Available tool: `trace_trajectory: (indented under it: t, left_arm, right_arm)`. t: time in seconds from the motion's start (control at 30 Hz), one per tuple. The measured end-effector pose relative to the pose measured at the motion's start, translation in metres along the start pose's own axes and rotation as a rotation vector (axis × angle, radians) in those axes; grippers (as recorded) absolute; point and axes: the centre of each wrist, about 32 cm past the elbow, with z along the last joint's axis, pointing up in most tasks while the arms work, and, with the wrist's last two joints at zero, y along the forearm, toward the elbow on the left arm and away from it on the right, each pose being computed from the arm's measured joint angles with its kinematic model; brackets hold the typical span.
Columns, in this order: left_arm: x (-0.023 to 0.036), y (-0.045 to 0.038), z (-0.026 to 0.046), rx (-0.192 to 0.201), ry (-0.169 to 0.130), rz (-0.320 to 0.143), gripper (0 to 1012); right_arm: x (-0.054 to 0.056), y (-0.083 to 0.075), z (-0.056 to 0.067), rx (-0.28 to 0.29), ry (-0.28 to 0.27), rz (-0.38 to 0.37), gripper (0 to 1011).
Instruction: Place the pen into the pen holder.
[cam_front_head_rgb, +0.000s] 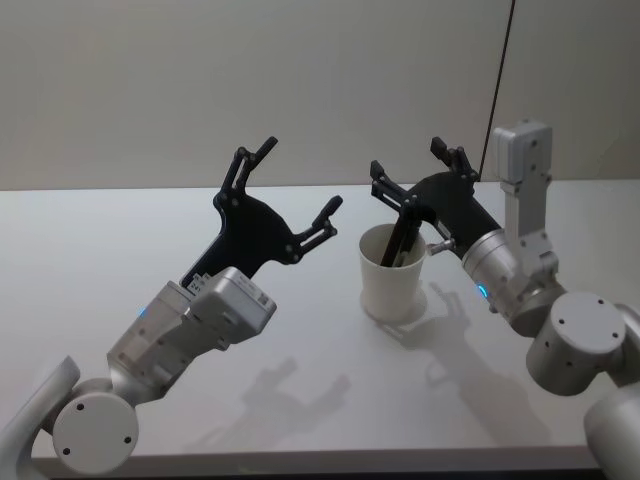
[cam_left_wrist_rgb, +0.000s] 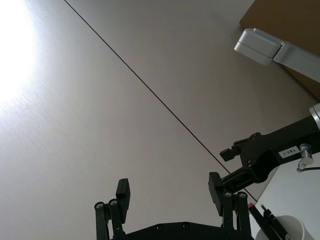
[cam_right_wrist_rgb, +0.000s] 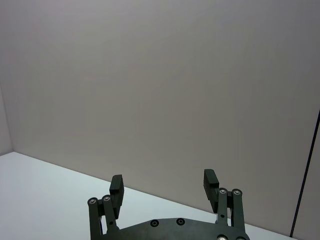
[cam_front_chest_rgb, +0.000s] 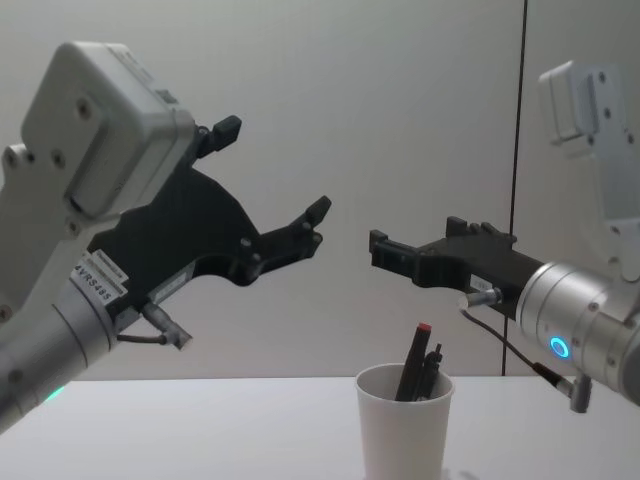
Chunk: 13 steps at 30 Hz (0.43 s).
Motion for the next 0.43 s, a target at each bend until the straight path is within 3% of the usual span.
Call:
trace_trajectory:
  t: [0.43]
  left_arm:
    - [0.0000,0.0000,0.0000,0.000,0.000,0.000,1004]
  right_arm:
    - [0.0004,-0.0006,0.0005,0.002,0.001,0.000,1002]
